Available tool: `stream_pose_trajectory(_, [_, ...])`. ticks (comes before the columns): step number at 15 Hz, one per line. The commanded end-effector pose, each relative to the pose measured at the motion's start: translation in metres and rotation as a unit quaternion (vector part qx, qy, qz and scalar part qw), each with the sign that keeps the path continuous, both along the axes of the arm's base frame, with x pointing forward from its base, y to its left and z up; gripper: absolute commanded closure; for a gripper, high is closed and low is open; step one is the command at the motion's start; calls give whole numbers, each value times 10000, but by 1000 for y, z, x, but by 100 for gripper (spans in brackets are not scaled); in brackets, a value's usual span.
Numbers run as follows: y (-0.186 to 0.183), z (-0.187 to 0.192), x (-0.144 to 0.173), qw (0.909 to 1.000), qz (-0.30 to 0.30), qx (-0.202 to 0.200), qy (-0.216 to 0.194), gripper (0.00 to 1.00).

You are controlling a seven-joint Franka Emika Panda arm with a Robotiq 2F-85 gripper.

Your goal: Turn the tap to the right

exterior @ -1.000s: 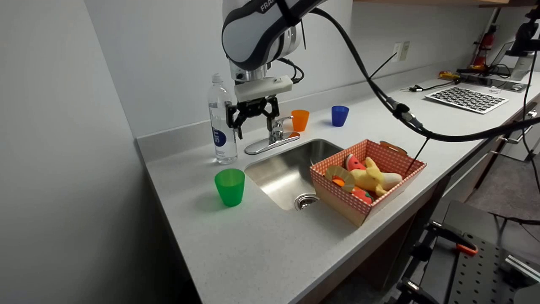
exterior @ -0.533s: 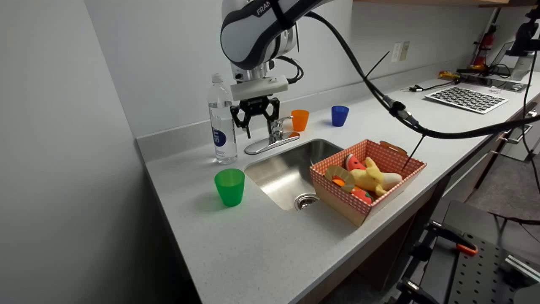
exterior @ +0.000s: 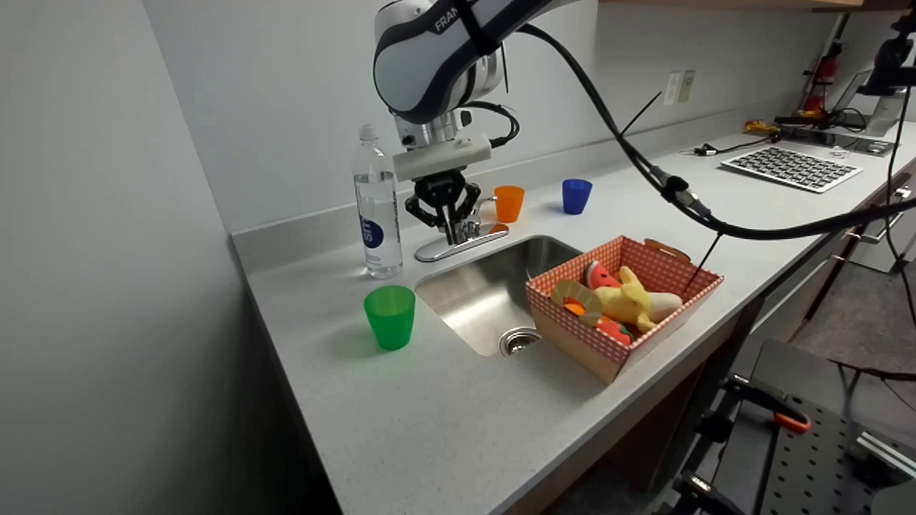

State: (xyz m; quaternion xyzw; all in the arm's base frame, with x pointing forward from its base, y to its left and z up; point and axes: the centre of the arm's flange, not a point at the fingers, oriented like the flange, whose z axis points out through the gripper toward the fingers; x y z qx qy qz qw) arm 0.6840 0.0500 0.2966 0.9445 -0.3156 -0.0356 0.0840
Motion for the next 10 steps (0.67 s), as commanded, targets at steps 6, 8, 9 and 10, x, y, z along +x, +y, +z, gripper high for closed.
stream_pose_trajectory(6, [-29,5,-34,9990,-430,-57,70,100])
stream_pose_trajectory(8, [-36,7,-41,9987,-507,-54,62,100])
stream_pose_trajectory(9, [-40,8,-44,9985,-538,-52,58,100])
stream_pose_trajectory(10, [-44,11,-47,9984,-560,-49,46,100])
